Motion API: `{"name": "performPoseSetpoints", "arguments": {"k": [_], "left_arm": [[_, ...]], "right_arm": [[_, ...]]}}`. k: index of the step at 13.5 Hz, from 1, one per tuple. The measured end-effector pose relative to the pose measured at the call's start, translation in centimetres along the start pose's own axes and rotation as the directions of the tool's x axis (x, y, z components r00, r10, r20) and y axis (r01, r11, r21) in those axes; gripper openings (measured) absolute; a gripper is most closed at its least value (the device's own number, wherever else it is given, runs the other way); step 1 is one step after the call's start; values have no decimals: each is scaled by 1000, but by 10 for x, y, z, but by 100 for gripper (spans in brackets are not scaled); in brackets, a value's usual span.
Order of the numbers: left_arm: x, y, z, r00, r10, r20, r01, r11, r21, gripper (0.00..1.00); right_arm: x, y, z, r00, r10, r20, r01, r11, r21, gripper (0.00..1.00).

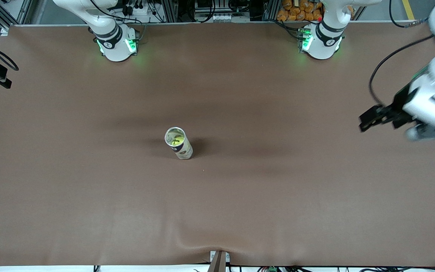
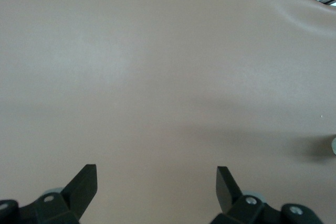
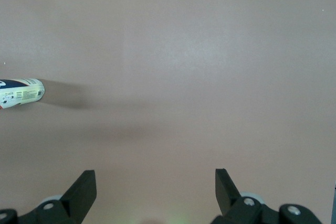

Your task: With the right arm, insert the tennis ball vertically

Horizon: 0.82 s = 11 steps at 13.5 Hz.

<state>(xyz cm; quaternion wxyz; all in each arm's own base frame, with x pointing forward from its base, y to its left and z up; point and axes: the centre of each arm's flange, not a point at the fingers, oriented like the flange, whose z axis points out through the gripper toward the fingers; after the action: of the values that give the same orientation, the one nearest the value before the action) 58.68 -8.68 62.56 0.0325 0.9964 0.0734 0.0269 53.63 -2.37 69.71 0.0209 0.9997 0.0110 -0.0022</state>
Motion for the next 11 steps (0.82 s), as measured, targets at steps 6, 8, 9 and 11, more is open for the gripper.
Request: {"name": "performPoseSetpoints", "arguments": {"k": [6, 8, 9, 11], "left_arm": [[-81, -17, -29, 998, 1, 59, -2, 1000, 19, 100], [-92, -17, -37, 998, 7, 68, -9, 1000, 29, 100], [-94, -16, -38, 998, 21, 67, -24, 999, 49, 100], [-96, -10, -38, 996, 60, 62, -64, 995, 78, 100]], "right_arm": [[0, 0, 0, 1000, -1, 0, 1, 1000, 2, 100], [0, 0, 0, 1000, 0, 0, 0, 1000, 3, 100], [0, 0, 0, 1000, 0, 0, 0, 1000, 4, 100], [0, 0, 0, 1000, 0, 0, 0, 1000, 6, 100]]}}
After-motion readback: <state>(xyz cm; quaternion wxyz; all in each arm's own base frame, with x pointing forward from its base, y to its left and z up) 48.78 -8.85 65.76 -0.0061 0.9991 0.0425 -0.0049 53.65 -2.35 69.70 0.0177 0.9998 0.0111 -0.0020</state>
